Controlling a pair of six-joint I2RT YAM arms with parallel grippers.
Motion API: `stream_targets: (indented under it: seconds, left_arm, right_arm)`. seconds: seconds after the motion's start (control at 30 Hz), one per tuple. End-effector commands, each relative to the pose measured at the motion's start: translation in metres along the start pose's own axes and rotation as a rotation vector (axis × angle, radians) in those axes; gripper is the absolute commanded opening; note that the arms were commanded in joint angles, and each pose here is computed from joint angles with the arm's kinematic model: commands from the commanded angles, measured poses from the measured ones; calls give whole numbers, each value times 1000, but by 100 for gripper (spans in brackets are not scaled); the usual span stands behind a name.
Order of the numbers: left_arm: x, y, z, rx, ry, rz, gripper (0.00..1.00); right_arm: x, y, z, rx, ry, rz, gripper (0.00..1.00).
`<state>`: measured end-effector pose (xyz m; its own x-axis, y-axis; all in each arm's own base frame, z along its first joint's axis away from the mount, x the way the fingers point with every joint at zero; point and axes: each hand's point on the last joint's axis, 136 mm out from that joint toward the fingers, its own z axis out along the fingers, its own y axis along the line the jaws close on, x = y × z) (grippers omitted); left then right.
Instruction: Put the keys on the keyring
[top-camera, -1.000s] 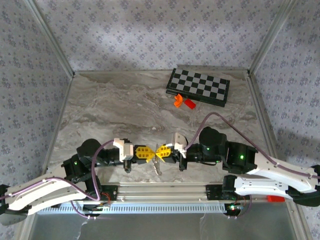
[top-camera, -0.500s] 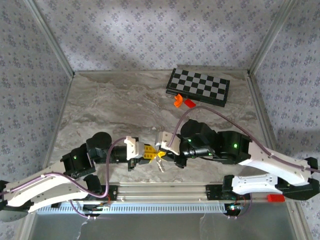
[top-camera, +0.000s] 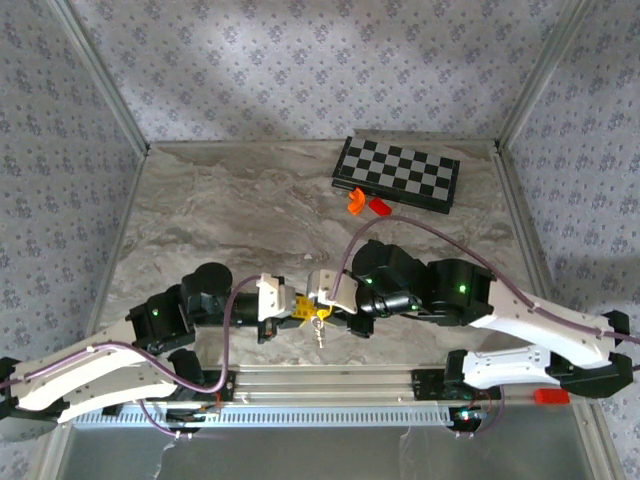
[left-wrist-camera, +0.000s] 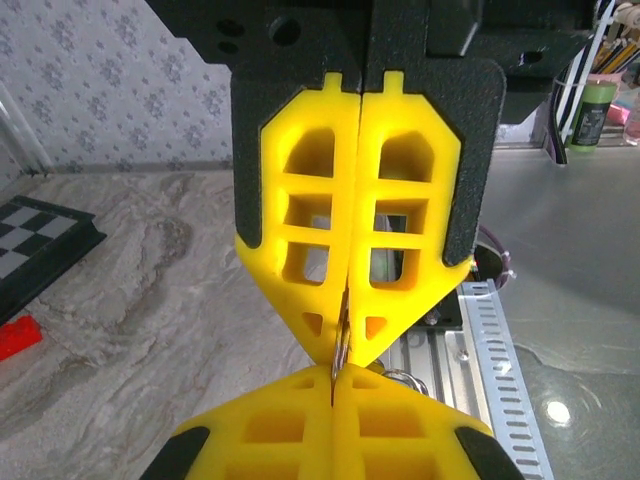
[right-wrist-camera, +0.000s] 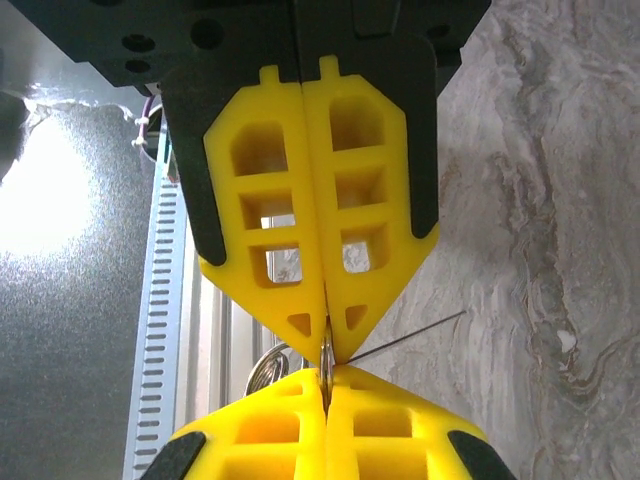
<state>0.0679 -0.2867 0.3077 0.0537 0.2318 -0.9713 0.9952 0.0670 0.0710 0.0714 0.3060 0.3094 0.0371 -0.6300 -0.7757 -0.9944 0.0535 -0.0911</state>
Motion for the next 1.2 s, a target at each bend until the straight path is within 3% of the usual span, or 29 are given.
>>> stream_targets:
  seconds: [0.0,0.1,0.27,0.37,0.77,0.9,1.0,1.17]
  left_arm:
    - [-42,-1,-10,-3,-170,55,0]
    - [-50,-5,-13,10,-226,75,0]
    - [-53,-13,-14,54,-244,87,0]
    - [-54,-16,-16,72,-258,82,0]
    - [-56,-20,-19,87,-301,69,0]
    - [-42,-7,-13,17,-223,63,2]
    - [-30,1,-10,-31,-159,71,14]
    - [-18,6,-3,-43,-90,69,15]
  right_arm:
    - [-26,9,-10,-21,-154,-16,8]
    - [-29,5,-14,17,-217,-2,17]
    - [-40,5,-25,45,-359,6,18]
    - [-40,7,-26,34,-379,6,17]
    - [-37,3,-26,64,-396,6,0]
    - [-32,-2,-26,95,-339,3,0]
    - [-22,-4,-20,100,-245,-4,0]
    - [-18,-1,-14,72,-161,-9,0]
